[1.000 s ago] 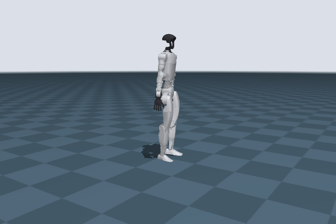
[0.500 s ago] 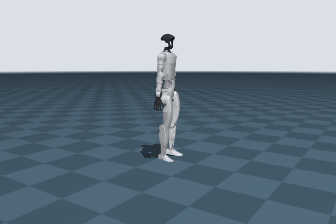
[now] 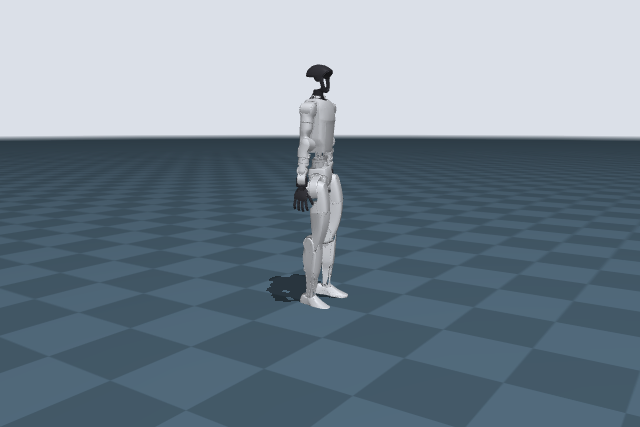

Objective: Upper body actions

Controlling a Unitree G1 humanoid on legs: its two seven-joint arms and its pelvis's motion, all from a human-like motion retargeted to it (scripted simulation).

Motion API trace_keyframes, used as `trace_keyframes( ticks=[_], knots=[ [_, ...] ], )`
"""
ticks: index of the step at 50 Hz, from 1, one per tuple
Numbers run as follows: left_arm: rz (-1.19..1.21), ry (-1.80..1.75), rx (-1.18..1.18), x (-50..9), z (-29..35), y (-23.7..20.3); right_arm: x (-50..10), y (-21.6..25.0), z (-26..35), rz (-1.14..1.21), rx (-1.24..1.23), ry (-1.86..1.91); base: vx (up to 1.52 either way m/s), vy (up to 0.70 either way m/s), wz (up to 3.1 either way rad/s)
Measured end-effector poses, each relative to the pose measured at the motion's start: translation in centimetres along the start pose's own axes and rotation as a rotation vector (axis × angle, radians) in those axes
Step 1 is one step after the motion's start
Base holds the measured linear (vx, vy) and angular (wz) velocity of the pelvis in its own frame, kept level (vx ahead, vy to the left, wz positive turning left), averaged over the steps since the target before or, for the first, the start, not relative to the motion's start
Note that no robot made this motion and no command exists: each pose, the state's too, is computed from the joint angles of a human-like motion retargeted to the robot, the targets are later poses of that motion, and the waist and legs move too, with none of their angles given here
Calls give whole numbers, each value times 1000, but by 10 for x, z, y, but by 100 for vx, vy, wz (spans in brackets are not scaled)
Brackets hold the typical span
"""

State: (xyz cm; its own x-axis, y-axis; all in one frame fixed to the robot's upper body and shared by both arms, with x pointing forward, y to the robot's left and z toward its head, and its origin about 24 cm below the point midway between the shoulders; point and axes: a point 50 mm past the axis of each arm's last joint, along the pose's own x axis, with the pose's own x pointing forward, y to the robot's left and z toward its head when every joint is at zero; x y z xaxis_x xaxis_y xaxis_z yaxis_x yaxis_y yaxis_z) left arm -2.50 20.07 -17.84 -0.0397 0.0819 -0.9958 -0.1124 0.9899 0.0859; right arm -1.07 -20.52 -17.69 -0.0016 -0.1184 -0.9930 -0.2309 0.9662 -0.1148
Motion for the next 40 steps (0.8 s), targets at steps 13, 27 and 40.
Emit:
trace_keyframes(
  ticks=[13,27,40],
  knots=[
    [0,0,3,0,0,0,0,-1,-7,-4,6,17,6,9,18],
    [-2,5,9,0,1,-1,-1,-6,-11,-17,3,24,1,10,16],
    [-2,6,10,0,2,-1,-1,-6,-12,-15,-30,30,0,1,2]
  ],
)
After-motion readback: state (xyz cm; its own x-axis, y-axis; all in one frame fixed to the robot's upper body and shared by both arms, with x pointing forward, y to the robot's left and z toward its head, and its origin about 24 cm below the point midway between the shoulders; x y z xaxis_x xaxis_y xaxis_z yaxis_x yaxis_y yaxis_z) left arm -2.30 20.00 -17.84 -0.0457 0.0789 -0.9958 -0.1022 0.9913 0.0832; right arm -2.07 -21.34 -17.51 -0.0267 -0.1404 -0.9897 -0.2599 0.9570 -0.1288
